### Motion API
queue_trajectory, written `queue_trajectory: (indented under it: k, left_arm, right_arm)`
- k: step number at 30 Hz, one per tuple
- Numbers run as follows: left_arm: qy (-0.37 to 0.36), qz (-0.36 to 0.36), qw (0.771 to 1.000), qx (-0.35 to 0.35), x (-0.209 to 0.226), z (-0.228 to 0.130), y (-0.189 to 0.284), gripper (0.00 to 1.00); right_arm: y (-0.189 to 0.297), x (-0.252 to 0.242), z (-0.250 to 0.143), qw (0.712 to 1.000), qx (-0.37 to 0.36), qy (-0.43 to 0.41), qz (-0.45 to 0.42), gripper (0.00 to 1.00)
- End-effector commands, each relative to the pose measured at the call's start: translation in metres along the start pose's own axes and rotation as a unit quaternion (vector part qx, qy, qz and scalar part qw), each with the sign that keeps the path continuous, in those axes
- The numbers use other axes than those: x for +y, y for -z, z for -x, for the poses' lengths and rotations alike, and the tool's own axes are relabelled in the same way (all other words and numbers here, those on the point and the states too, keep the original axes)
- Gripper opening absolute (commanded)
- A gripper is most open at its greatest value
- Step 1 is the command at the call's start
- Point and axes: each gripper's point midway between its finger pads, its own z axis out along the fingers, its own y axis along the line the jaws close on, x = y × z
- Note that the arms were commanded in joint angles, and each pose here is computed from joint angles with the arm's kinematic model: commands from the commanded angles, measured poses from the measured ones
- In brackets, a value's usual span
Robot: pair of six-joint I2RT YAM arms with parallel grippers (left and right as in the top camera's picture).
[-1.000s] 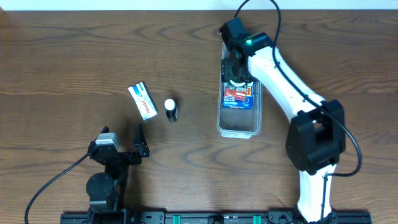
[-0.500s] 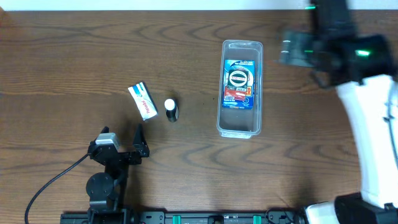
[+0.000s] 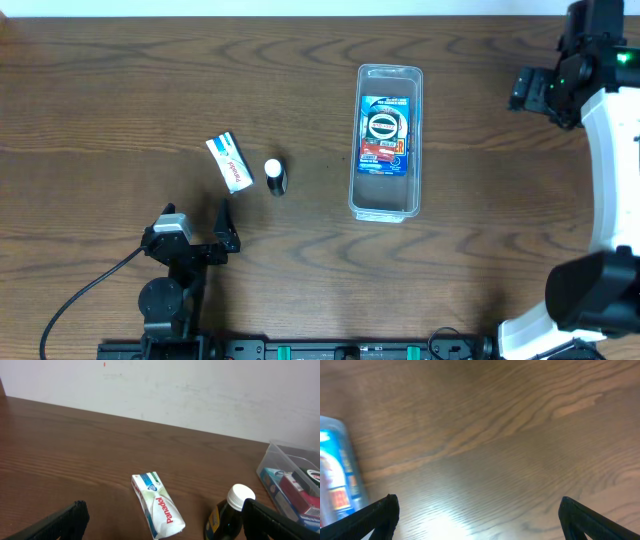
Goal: Pack container
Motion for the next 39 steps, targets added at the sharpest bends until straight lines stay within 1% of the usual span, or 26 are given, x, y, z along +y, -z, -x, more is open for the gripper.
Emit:
queue_trajectory:
  k: [1, 4, 6, 12, 28, 29, 31, 34, 36, 39]
  left_arm:
    - [-0.002, 0.003, 1.000, 0.019, 0.004, -0.015, -0.002, 0.98]
    - [-0.002, 0.003, 1.000, 0.019, 0.004, -0.016, -0.002, 0.98]
    - [-0.002, 0.003, 1.000, 0.019, 0.004, -0.015, -0.002, 0.98]
    - [-0.002, 0.003, 1.000, 0.019, 0.004, -0.016, -0.002, 0.98]
    - [-0.001, 0.003, 1.000, 0.018, 0.003, -0.015, -0.002, 0.98]
    - [0.010, 0.002, 1.000, 0.020, 0.003, -0.016, -0.002, 0.98]
    - [0.032, -0.013, 0.999, 0.025, -0.002, -0.017, -0.002, 0.98]
    - [0.042, -0.074, 0.996, 0.031, -0.024, -0.016, 0.000, 0.98]
    - [0.040, -0.111, 0.993, 0.026, -0.038, -0.007, 0.004, 0.98]
    - [0.032, -0.120, 0.992, 0.004, -0.044, 0.016, 0.010, 0.98]
  right_arm:
    - [-0.020, -0.006, -0.002, 0.998, 0.026, 0.048, 0.033, 0.99]
    - [-0.035, -0.007, -0.009, 0.992, 0.051, 0.092, 0.067, 0.99]
    - [-0.044, -0.012, -0.011, 0.991, 0.062, 0.102, 0.065, 0.99]
    - [-0.059, -0.026, -0.010, 0.992, 0.071, 0.088, 0.057, 0.99]
    - [-0.059, -0.028, -0.010, 0.992, 0.071, 0.085, 0.057, 0.99]
    - [-0.059, -0.028, -0.010, 0.992, 0.071, 0.085, 0.057, 0.99]
    - [-0.059, -0.028, -0.010, 0.992, 0.071, 0.085, 0.057, 0.99]
    - [-0.059, -0.028, -0.010, 0.992, 0.071, 0.085, 0.057, 0.99]
    - [-0.059, -0.028, -0.010, 0.992, 0.071, 0.085, 0.057, 0.99]
    - [-0.059, -0.028, -0.010, 0.992, 0.071, 0.085, 0.057, 0.99]
